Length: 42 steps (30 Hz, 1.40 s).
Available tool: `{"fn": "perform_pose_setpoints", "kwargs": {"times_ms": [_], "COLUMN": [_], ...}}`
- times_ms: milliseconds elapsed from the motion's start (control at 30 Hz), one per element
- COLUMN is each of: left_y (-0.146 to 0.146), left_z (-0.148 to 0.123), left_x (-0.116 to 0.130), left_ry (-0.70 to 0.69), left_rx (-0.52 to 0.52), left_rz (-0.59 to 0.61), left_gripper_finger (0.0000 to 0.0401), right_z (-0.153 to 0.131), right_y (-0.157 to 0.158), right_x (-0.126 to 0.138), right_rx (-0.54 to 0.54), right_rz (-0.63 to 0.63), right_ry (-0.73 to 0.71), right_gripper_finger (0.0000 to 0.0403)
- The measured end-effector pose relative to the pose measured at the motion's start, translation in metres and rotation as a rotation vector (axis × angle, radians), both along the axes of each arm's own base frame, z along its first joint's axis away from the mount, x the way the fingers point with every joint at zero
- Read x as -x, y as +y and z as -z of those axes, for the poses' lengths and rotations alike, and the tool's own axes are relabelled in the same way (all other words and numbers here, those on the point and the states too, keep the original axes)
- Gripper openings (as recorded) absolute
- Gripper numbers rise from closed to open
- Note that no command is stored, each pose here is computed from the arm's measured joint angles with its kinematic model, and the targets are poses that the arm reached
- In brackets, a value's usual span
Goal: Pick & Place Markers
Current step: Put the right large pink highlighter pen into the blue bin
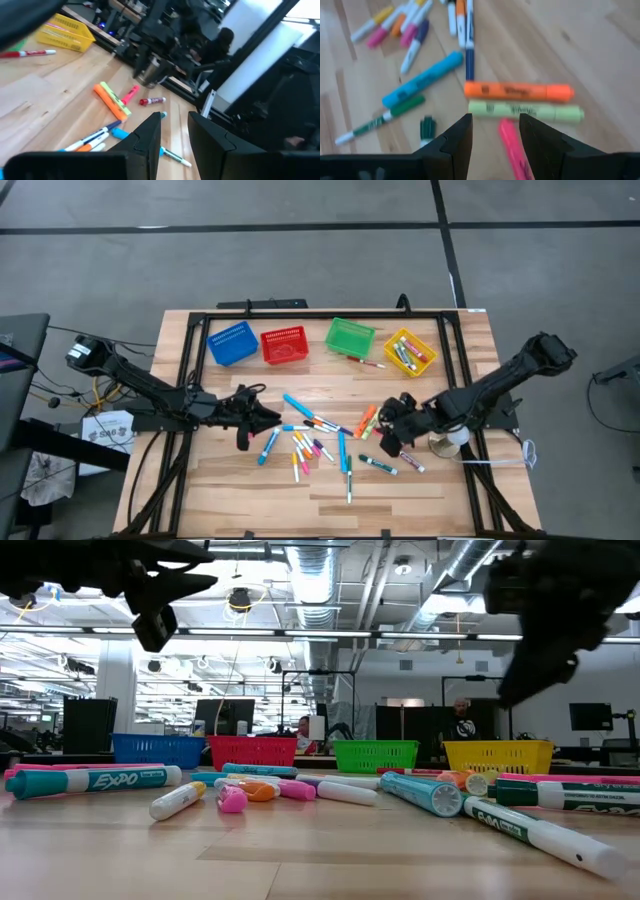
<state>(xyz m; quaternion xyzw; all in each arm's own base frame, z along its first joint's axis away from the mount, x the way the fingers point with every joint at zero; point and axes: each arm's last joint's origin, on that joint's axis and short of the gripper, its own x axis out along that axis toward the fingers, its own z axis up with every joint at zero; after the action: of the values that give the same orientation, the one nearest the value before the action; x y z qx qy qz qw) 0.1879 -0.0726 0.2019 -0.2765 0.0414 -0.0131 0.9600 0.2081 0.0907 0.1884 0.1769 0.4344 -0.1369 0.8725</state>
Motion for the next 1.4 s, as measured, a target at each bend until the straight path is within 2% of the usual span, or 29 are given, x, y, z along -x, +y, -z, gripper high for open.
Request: {"fn": "perform_pose_setpoints", "kwargs": {"times_ms": [267,600,767,1100,1267,1400], "left_y": [0.003,-0.007,-0.016,-0.025,-0.027,-0.028], "left_z": [0.0,0.0,0.0,0.011,0.018,0.024], "left_x": [0.0,0.004,0.009,0.008,0.005,0.003], "left_ry": [-0.005,-0.002,-0.007,0.036,0.062,0.082], "left_rx": [0.086,0.247,0.244,0.252,0.27,0.286], "left_rz": [-0.117,-0.087,-0.118,-0.137,-0.144,-0.151], "left_gripper_finger": [0.0097,0.0097,0.0097,0.0097,0.0097,0.0097], "right_z": [0.006,0.008,0.017,0.072,0.078,0.074], "right_y": [0.007,0.004,0.006,0.02,0.022,0.021], "right_x": [0.017,0.022,0.018,-0.005,-0.008,-0.008], "right_rx": [0.007,0.054,0.099,0.177,0.211,0.177], "right_rz": [0.05,0.049,0.022,0.016,0.017,0.016], "right_ry": [0.11,0.157,0.187,0.301,0.327,0.309], "right_gripper_finger": [0.0152,0.0152,0.0152,0.0152,0.0151,0.0142]}}
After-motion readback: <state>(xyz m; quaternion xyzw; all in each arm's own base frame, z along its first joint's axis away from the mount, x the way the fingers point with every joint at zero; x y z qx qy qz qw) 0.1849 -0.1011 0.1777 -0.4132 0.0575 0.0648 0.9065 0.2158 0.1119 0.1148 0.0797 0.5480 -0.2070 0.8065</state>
